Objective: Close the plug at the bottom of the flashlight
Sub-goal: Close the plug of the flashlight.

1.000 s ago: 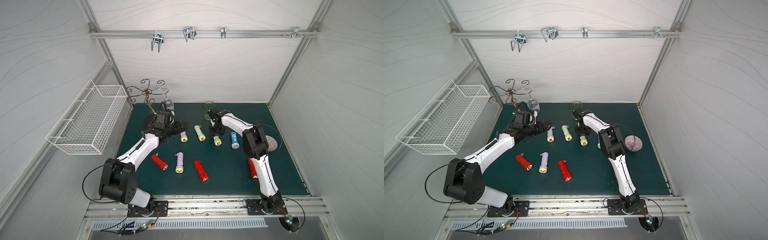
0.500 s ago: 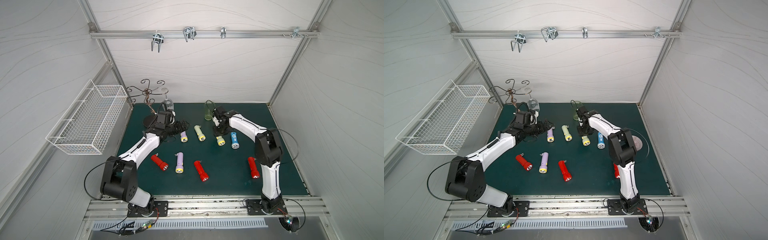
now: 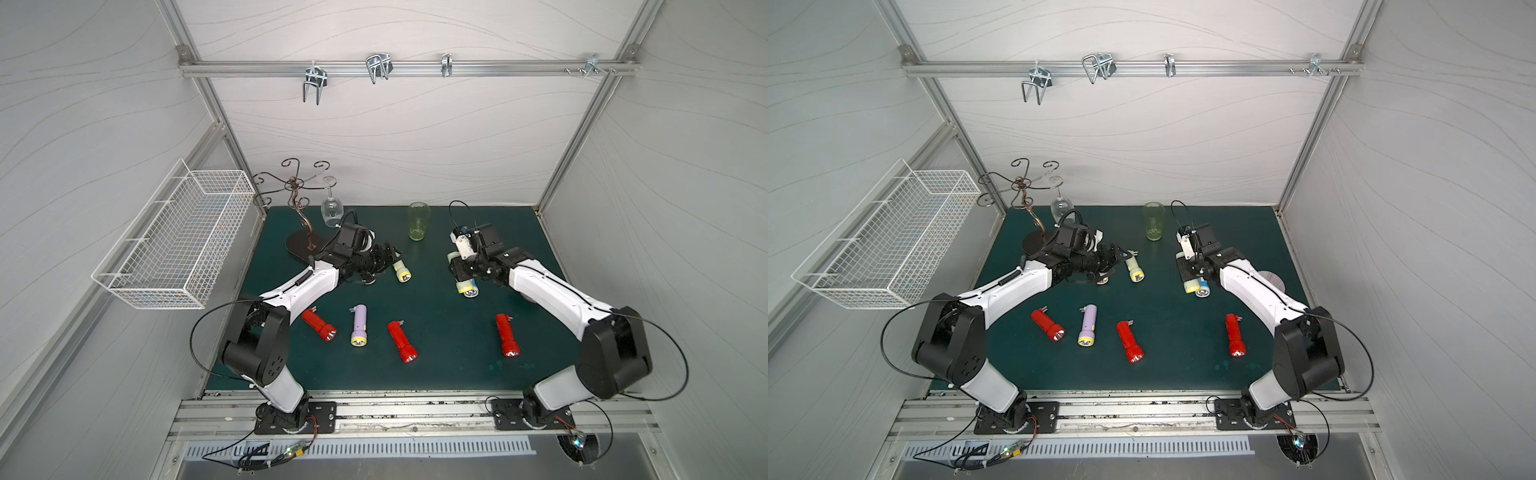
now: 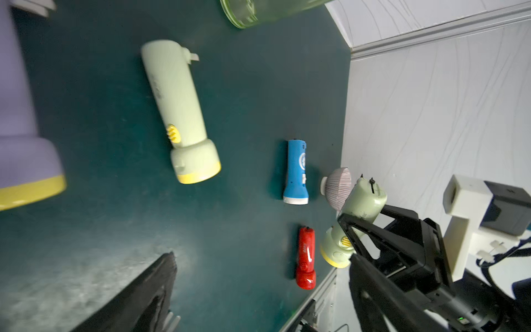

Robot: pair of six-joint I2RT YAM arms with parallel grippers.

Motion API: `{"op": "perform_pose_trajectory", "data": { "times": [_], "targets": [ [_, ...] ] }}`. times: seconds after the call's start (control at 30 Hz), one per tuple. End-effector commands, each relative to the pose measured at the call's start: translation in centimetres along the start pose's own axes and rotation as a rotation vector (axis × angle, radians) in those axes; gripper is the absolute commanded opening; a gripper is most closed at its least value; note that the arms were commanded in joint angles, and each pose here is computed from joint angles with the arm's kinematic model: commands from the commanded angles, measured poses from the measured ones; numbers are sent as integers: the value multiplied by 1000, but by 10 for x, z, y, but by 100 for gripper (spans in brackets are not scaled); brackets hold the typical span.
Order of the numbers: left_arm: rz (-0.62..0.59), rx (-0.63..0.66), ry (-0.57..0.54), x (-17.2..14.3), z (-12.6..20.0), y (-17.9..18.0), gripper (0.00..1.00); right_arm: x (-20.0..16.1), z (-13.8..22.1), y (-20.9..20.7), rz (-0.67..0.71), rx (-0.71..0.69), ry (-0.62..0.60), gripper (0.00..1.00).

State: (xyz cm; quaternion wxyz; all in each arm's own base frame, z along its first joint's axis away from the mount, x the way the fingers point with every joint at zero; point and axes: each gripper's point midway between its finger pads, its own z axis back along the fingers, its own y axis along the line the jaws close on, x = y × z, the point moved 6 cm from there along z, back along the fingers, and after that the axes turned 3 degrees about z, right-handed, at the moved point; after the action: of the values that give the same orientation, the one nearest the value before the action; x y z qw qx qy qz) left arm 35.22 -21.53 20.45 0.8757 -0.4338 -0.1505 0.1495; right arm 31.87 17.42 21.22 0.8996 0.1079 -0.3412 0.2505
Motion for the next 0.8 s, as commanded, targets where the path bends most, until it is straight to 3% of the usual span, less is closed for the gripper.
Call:
{"op": "perform_pose_trajectory", "data": {
  "times": [0.0,0.27,0.53,0.77],
  "targets": [
    [62,-94,28,-2,0,-38,95,21,16,-4,136,-33,-221,0],
    [217,-214,27,-3,0,-71,93,5,15,14,462,21,-616,0],
    [376,-250,97,-19,-3,-79,90,4,7,36,670,-6,-672,0],
    [469,-279,143,-29,-14,-80,76,5,2,42,716,3,-691,0]
  ]
}}
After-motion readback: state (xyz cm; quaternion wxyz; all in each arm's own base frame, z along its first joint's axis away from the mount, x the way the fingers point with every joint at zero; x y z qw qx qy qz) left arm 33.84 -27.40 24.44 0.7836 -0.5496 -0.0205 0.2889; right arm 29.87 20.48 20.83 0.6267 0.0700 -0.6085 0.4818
